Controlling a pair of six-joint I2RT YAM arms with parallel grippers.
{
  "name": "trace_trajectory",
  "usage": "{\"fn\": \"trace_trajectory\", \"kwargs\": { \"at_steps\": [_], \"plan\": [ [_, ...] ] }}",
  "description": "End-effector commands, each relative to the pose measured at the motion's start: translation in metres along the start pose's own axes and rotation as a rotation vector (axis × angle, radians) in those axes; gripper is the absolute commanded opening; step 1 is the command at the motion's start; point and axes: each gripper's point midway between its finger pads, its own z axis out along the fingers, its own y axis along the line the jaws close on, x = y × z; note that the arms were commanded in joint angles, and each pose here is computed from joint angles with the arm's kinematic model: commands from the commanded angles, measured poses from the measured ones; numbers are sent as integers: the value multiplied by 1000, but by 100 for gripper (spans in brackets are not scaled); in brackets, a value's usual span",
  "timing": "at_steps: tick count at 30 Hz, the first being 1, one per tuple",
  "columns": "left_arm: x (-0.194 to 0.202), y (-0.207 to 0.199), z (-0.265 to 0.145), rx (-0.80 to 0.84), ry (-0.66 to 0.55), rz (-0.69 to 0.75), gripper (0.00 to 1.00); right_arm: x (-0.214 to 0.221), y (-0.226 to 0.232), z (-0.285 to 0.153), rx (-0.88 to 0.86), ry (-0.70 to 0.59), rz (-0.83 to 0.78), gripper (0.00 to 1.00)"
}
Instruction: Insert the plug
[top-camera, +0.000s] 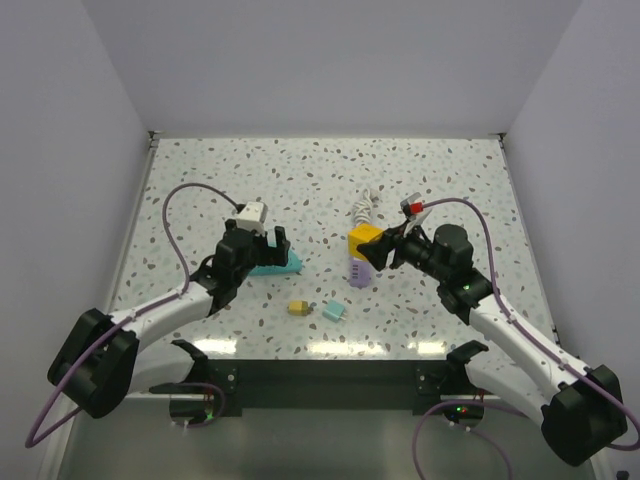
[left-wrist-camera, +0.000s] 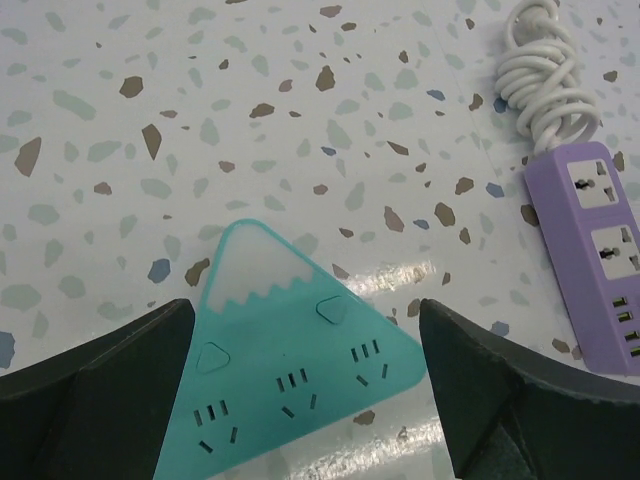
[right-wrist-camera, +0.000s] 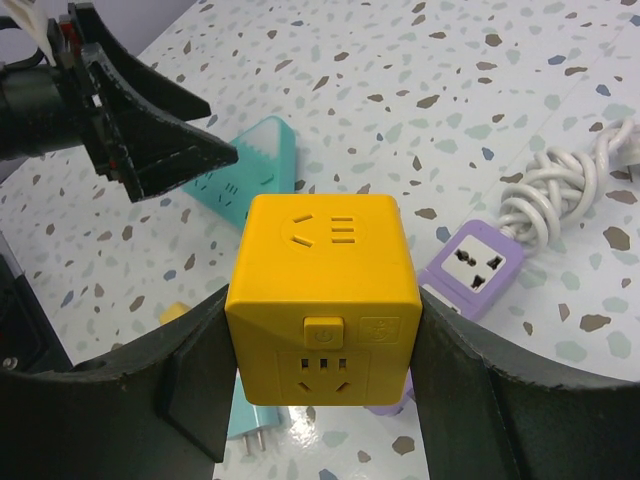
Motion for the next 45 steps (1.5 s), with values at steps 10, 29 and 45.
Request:
{"fn": "trace_trajectory", "kwargs": {
  "at_steps": [10, 29, 45],
  "plan": [
    [32, -15, -20, -85, 87, 161, 100, -37, 14, 1, -57, -97, -37, 0],
    [53, -31, -8, -197, 158, 310, 100, -38, 18, -3, -75, -109, -44, 0],
    [57, -24, 6, -371, 175, 454, 100, -39, 21, -4, -91, -115, -52, 0]
  ]
}}
